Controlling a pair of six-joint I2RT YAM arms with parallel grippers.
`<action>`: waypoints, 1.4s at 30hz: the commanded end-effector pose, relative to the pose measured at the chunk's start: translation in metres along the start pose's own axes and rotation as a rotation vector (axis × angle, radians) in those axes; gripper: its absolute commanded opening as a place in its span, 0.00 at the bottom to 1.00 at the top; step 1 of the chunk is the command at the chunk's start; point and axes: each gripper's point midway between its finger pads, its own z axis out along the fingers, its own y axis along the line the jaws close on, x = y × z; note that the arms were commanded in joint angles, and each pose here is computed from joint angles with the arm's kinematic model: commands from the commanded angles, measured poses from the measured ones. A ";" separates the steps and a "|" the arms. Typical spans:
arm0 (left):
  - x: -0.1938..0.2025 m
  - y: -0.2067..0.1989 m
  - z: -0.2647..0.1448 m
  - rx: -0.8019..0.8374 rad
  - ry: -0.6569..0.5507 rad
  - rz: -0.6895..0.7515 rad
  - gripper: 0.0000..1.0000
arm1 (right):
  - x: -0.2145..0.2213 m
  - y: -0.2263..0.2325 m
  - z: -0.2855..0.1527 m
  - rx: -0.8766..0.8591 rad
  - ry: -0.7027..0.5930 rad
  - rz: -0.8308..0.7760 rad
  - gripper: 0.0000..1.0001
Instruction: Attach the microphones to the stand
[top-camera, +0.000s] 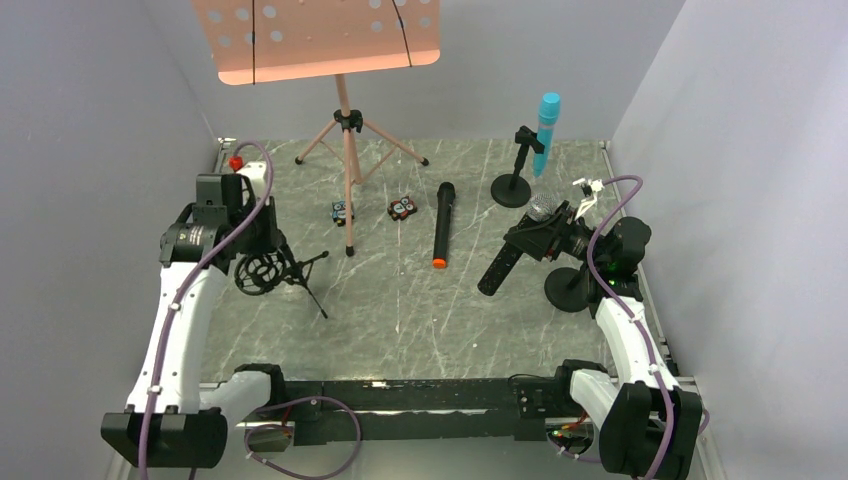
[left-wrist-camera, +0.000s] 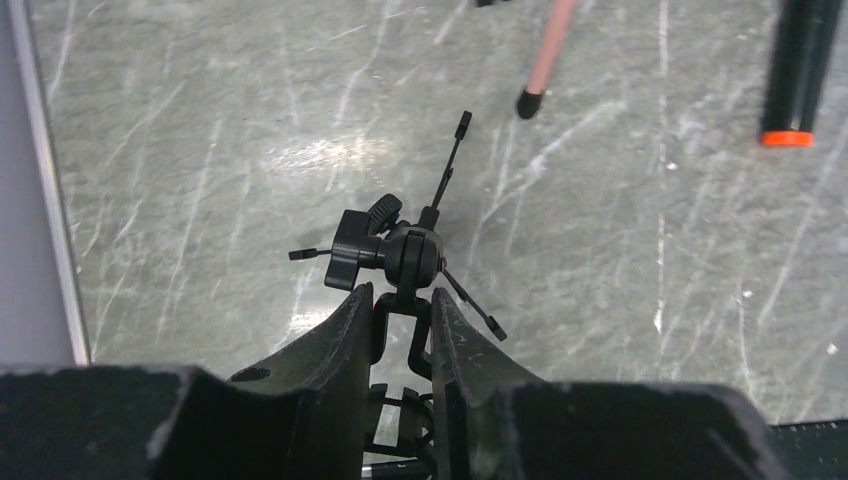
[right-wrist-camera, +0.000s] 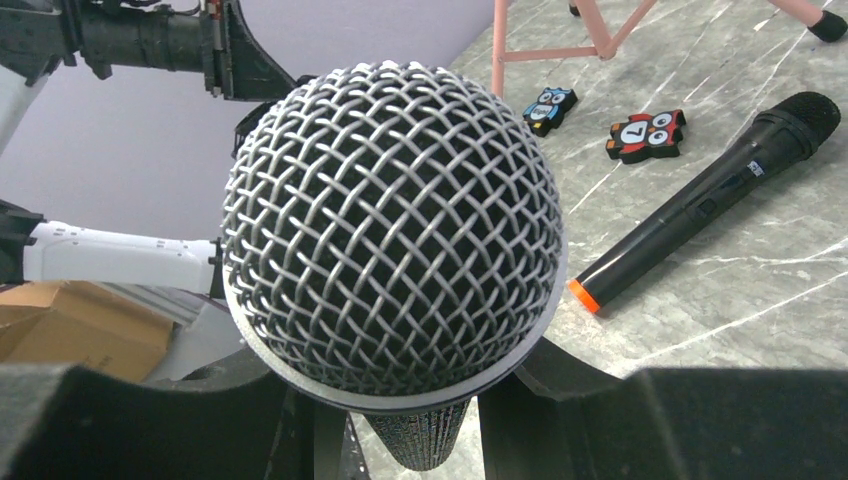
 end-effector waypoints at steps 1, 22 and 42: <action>-0.015 -0.034 -0.022 0.111 -0.092 0.007 0.00 | -0.020 0.010 0.001 -0.019 -0.027 -0.089 0.07; -0.033 -0.166 -0.040 0.360 -0.135 0.108 0.00 | -0.021 0.004 -0.001 0.000 -0.029 -0.085 0.07; -0.025 -0.291 0.018 0.328 -0.067 0.303 0.17 | -0.022 0.004 -0.003 0.003 -0.031 -0.097 0.07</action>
